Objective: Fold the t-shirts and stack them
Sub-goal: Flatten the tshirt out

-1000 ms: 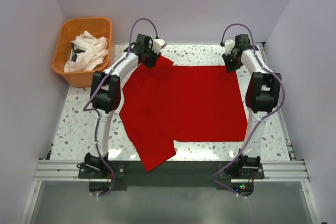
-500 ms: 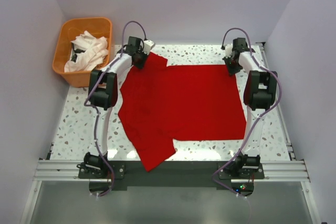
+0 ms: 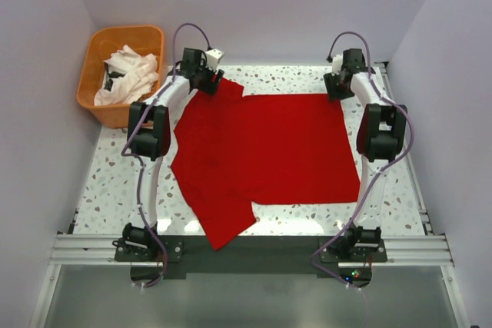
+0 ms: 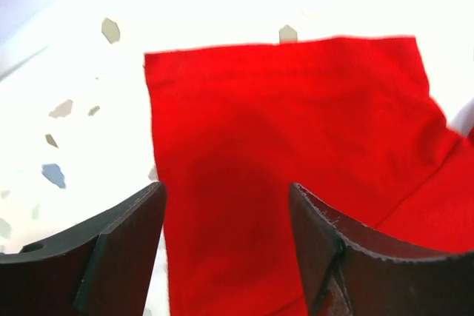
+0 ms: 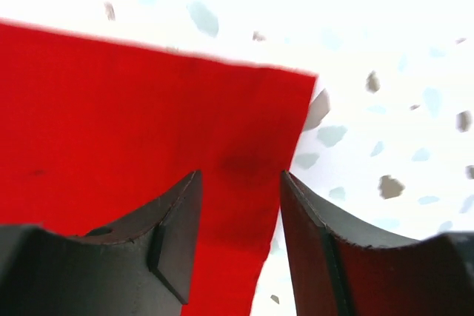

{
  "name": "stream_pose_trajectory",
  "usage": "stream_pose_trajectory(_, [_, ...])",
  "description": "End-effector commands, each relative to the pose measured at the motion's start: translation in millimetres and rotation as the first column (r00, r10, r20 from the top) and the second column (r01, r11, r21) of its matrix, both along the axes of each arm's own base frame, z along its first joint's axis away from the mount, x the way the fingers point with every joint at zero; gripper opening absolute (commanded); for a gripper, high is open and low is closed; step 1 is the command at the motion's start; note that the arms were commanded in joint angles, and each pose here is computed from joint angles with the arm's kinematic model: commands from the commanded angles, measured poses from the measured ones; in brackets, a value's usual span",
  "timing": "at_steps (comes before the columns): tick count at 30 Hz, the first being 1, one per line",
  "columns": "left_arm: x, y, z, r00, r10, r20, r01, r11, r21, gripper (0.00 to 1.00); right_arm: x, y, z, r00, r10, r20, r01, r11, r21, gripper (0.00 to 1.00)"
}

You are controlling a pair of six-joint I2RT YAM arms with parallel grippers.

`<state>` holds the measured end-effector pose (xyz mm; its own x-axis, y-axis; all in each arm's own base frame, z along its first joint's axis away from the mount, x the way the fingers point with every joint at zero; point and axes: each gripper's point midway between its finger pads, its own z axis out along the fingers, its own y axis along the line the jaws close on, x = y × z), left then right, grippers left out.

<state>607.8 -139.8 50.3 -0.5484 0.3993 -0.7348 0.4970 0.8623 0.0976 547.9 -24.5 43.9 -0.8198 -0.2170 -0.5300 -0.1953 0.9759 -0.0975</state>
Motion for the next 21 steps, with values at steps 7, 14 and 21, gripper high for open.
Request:
stream_pose_trajectory(7, [39.3, -8.3, 97.2, 0.966, 0.055, 0.255, -0.023, 0.992, -0.125, 0.74, 51.0, -9.6, 43.6, 0.969, -0.176, 0.172, 0.169, 0.984, 0.055, 0.49])
stream_pose_trajectory(14, [41.1, -6.2, 91.2, 0.967, 0.067, 0.246, -0.035, 0.991, -0.129, 0.75, 52.0, -12.9, 22.8, 0.974, -0.182, 0.137, 0.178, 0.983, 0.043, 0.47])
stream_pose_trajectory(21, [42.8, -2.4, 81.9, 0.97, 0.078, 0.231, -0.048, 0.99, -0.132, 0.75, 55.2, -23.6, 7.3, 0.969, -0.214, 0.127, 0.216, 0.976, 0.0, 0.47])
